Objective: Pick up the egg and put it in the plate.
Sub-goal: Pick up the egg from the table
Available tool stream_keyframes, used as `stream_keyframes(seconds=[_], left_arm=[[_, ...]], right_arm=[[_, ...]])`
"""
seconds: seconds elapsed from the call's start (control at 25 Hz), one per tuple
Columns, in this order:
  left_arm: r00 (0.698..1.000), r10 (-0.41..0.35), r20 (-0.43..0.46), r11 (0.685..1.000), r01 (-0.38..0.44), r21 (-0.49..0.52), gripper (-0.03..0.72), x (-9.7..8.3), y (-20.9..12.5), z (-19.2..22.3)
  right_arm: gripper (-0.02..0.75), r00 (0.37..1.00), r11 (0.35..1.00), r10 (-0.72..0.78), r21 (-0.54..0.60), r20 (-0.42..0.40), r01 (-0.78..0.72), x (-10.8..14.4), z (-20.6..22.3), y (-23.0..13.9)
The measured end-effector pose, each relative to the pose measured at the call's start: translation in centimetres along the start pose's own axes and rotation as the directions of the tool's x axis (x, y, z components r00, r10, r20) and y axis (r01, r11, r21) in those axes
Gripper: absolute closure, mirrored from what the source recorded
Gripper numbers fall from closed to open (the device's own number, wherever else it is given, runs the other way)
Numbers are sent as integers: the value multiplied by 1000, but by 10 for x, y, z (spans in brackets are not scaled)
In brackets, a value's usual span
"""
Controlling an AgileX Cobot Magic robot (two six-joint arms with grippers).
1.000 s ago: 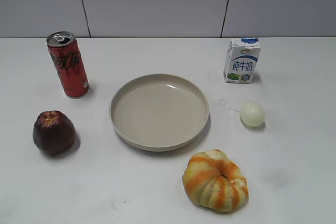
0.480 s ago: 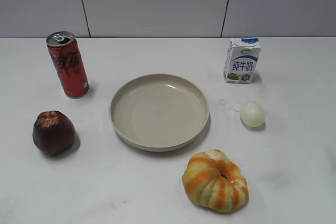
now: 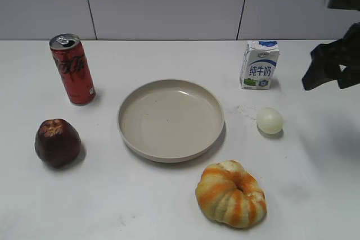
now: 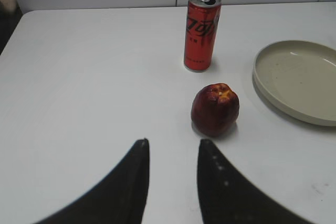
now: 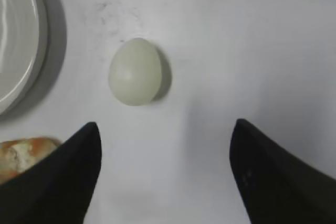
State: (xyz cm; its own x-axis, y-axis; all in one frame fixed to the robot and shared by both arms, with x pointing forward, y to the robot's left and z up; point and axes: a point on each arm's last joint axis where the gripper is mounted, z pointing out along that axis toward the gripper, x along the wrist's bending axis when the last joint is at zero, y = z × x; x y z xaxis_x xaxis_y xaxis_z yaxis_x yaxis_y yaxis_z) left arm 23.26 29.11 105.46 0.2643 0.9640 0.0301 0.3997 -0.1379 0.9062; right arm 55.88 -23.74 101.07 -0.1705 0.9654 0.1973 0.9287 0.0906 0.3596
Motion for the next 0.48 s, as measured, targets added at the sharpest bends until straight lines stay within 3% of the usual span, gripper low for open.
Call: stream_keyframes(seconds=[0.28, 0.48], left_arm=[[1000, 0, 0, 1000, 0, 0, 457, 0, 0, 0], [1000, 0, 0, 1000, 0, 0, 457, 0, 0, 0]], right_arm=[[144, 997, 991, -79, 105, -26, 81, 31, 54, 16], [145, 997, 983, -71, 170, 4, 69, 31, 90, 18]])
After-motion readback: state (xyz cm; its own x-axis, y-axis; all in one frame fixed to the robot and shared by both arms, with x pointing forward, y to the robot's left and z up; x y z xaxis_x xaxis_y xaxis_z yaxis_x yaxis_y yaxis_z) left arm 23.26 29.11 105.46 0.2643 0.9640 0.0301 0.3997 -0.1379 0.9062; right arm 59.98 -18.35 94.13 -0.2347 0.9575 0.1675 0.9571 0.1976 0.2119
